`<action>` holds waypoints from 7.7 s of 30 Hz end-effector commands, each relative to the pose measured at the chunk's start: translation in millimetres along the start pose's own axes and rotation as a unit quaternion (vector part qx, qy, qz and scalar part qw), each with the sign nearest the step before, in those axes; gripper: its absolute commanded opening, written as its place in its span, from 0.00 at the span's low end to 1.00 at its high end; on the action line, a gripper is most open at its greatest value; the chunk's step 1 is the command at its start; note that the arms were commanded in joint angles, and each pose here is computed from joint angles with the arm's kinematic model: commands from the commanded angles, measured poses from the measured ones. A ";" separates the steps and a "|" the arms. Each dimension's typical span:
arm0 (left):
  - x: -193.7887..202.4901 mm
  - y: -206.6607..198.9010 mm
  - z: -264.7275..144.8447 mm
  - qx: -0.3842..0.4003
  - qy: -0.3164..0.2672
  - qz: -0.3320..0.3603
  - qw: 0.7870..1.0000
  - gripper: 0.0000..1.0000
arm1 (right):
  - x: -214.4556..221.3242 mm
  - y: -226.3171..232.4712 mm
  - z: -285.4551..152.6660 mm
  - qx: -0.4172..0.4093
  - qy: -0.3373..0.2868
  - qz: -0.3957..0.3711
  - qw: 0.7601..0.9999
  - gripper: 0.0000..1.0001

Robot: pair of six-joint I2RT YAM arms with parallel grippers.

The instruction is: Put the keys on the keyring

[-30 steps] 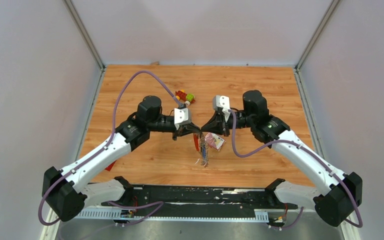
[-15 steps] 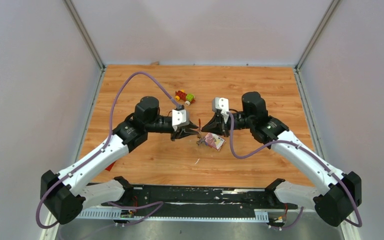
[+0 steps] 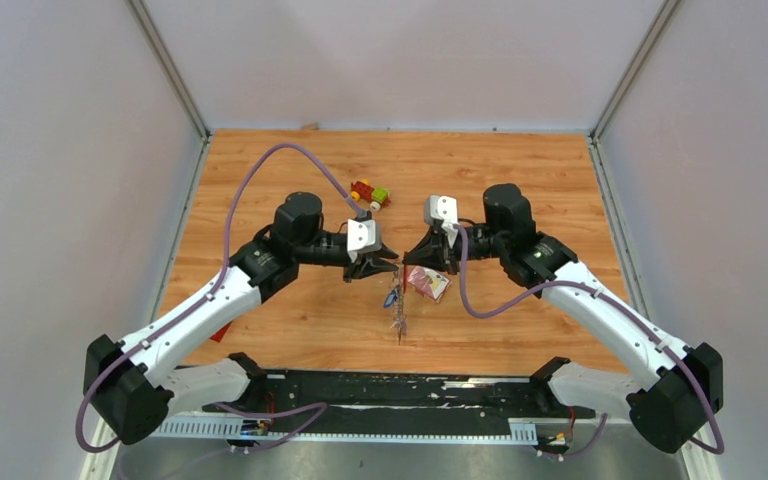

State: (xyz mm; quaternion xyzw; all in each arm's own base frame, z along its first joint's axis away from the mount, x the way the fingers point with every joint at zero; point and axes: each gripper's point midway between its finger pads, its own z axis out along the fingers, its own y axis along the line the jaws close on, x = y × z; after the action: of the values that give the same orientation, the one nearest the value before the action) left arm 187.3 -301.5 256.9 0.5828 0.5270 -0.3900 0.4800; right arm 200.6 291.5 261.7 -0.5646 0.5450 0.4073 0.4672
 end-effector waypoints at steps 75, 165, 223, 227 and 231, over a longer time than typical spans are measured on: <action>-24.6 -24.9 -4.8 0.041 0.097 -0.069 0.992 0.00 | -11.1 27.0 12.8 -0.086 -0.026 -0.022 0.996 0.16; 1.6 -6.2 -2.2 0.004 0.087 0.073 0.993 0.34 | -22.1 -2.9 -8.5 0.011 -0.034 -0.024 0.999 0.00; -17.2 -8.6 3.6 0.014 0.058 0.021 0.998 0.00 | 3.4 0.2 -1.7 -0.018 -0.006 -0.034 0.999 0.18; -10.9 -9.5 0.1 0.013 0.093 -0.018 0.995 0.00 | 1.6 -3.1 -5.9 0.000 -0.001 -0.048 0.999 0.37; -9.0 -6.9 -6.5 -0.006 0.118 -0.044 0.992 0.00 | -1.6 1.1 -8.3 -0.006 -0.005 -0.054 0.999 0.42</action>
State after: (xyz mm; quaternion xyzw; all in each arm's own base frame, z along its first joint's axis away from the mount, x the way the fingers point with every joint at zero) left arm 177.5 -300.0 246.4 0.6204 0.5854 -0.3382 0.3975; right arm 201.2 288.6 255.2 -0.5875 0.5228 0.3987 0.4719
